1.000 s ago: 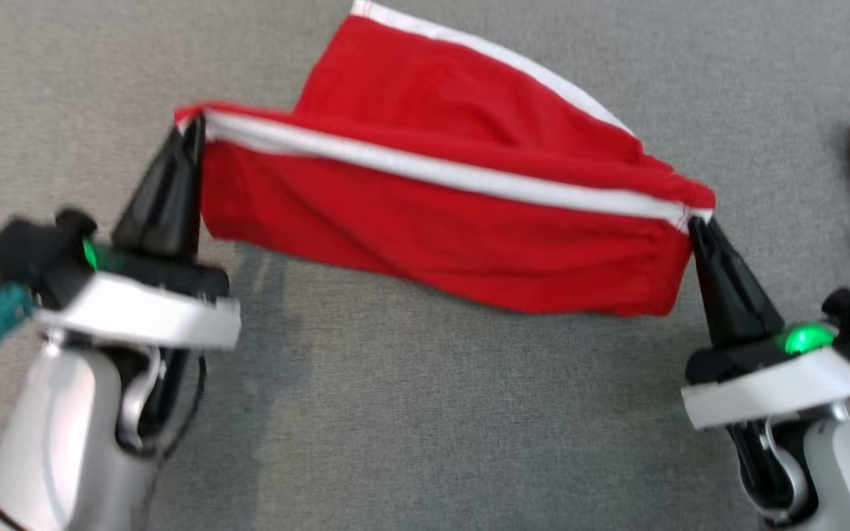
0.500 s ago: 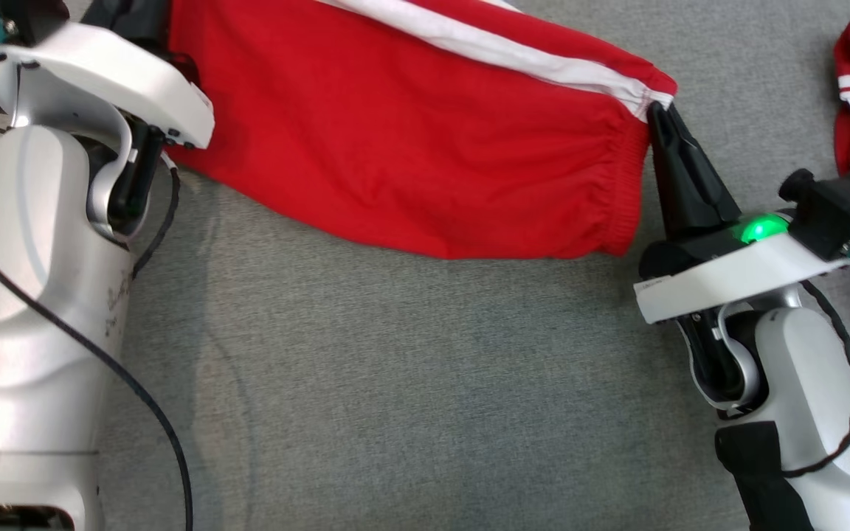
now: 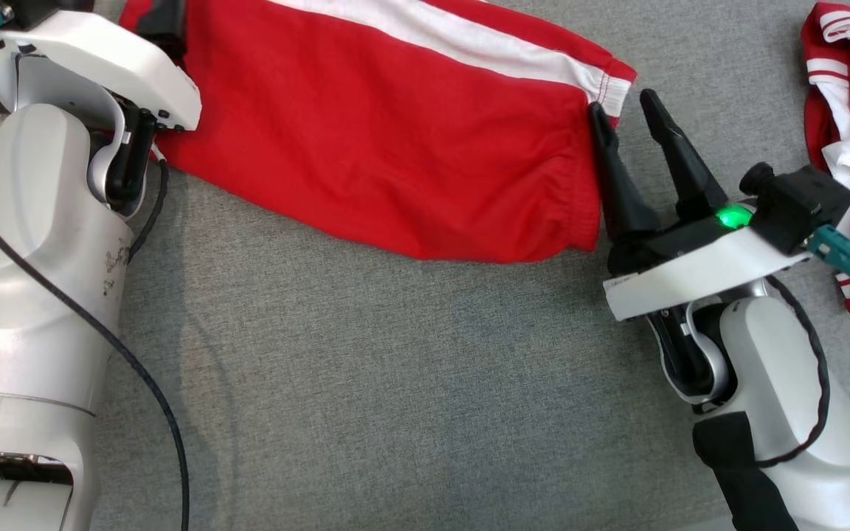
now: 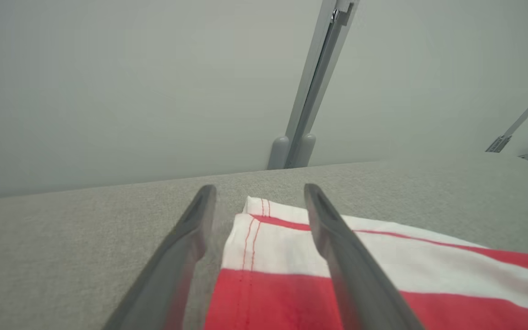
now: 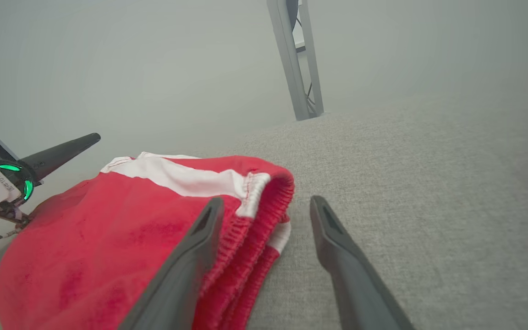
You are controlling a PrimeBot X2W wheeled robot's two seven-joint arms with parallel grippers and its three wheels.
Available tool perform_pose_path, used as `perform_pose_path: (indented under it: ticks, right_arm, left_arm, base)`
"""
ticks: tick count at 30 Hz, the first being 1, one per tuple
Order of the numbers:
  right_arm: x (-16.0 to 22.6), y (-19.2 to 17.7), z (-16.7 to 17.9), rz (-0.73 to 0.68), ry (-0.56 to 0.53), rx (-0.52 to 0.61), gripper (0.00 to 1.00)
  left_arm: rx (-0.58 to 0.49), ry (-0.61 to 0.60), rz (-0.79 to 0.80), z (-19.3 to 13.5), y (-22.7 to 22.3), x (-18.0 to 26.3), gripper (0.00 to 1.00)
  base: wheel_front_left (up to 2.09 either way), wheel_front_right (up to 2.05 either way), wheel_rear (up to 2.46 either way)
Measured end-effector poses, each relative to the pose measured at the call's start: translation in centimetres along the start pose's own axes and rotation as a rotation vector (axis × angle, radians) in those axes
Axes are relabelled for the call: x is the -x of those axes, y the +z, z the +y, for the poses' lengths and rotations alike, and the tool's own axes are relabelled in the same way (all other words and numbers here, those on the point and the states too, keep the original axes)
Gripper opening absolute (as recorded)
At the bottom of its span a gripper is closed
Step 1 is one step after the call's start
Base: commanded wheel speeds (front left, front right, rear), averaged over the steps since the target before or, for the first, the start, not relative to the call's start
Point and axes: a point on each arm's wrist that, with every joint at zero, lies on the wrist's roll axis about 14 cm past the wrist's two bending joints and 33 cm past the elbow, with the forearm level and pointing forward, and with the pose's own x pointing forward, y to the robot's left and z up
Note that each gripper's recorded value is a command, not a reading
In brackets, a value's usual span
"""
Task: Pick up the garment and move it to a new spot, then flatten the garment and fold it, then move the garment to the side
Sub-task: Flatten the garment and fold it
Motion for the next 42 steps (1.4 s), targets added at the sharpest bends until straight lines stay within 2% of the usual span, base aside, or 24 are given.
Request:
perform_pose_path:
  ticks: [9,13,19,29,42]
  right_arm:
    - [2.4,2.2,-0.2,-0.082,0.004,0.126,1.00]
    - [3.2,4.3,-0.2,-0.149,-0.008,0.186,1.00]
    - [4.4,6.1,-0.3,-0.193,-0.034,0.234,1.00]
    - [7.3,7.1,-0.9,-0.207,-0.092,0.237,1.00]
    - [8.3,7.2,-0.8,-0.208,-0.109,0.218,1.00]
  left_arm:
    - [-0.072,0.047,-0.169,1.1,3.1,3.2,1.00]
    - [-0.108,0.093,-0.288,1.6,6.2,6.2,1.00]
    - [-0.158,0.148,-0.338,1.7,6.7,11.6,1.00]
    - [-0.165,0.215,-0.306,1.0,5.0,19.0,1.00]
    - [-0.165,0.223,-0.274,0.8,5.3,20.6,1.00]
  base:
    - [0.00,0.00,0.00]
    - [0.00,0.00,0.00]
    - [0.00,0.00,0.00]
    - [0.00,0.00,0.00]
    - [0.00,0.00,0.00]
